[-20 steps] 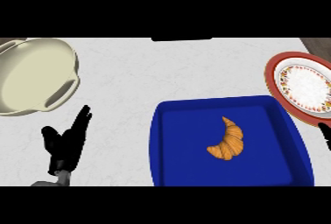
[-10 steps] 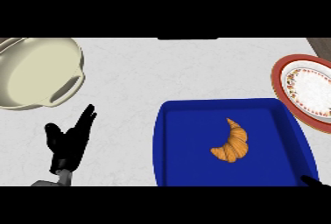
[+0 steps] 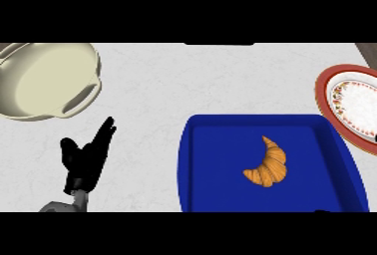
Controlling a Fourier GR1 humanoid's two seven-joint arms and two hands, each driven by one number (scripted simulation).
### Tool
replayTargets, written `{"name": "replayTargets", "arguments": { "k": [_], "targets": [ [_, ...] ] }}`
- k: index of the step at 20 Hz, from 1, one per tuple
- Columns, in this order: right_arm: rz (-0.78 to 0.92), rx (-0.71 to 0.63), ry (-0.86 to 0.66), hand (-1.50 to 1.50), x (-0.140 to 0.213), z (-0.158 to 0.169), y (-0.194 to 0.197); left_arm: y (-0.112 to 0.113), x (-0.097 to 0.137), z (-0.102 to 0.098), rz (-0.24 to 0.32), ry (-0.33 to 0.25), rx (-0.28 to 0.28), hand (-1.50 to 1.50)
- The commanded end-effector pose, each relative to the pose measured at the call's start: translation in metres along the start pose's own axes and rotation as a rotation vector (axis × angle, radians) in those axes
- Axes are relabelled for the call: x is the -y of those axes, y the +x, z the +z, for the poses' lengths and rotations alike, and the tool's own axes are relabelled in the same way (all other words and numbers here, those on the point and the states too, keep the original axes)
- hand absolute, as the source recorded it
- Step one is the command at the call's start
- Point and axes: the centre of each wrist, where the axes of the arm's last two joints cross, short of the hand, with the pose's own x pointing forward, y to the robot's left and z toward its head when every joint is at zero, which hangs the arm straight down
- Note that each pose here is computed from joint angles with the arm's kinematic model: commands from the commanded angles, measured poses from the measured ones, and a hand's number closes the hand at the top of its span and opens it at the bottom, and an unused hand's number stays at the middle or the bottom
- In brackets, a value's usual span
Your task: Pick the croissant from the tray and place it in the plate
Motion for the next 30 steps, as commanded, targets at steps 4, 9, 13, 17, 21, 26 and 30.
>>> {"name": "replayTargets", "arguments": {
  "k": [4, 9, 13, 17, 21, 26, 30],
  "targets": [
    [0.09, -0.065, 0.03, -1.5, -0.026, -0.001, 0.042, -0.025, 0.023, 0.0, 0.037, -0.025, -0.071, 0.0],
    [0.114, -0.13, 0.108, -1.5, -0.068, -0.021, 0.046, -0.022, 0.008, 0.013, 0.027, -0.022, -0.076, 0.0],
    [0.077, -0.104, 0.156, -1.5, -0.087, -0.009, 0.064, -0.019, -0.012, 0.0, 0.028, -0.015, -0.07, 0.0],
    [0.078, -0.117, 0.141, -1.5, -0.096, -0.021, 0.057, -0.01, -0.002, 0.014, 0.034, -0.002, -0.071, 0.0],
    [0.113, -0.128, 0.14, -1.5, -0.113, -0.012, 0.056, -0.021, 0.002, 0.023, 0.039, -0.017, -0.088, 0.0],
    [0.202, -0.191, 0.118, -1.5, -0.112, -0.027, 0.057, 0.003, 0.003, 0.008, 0.023, -0.023, -0.065, 0.0],
    [0.214, -0.201, 0.136, -1.5, -0.118, -0.036, 0.049, -0.005, 0.005, 0.005, 0.039, -0.006, -0.067, 0.0]
  ]
}}
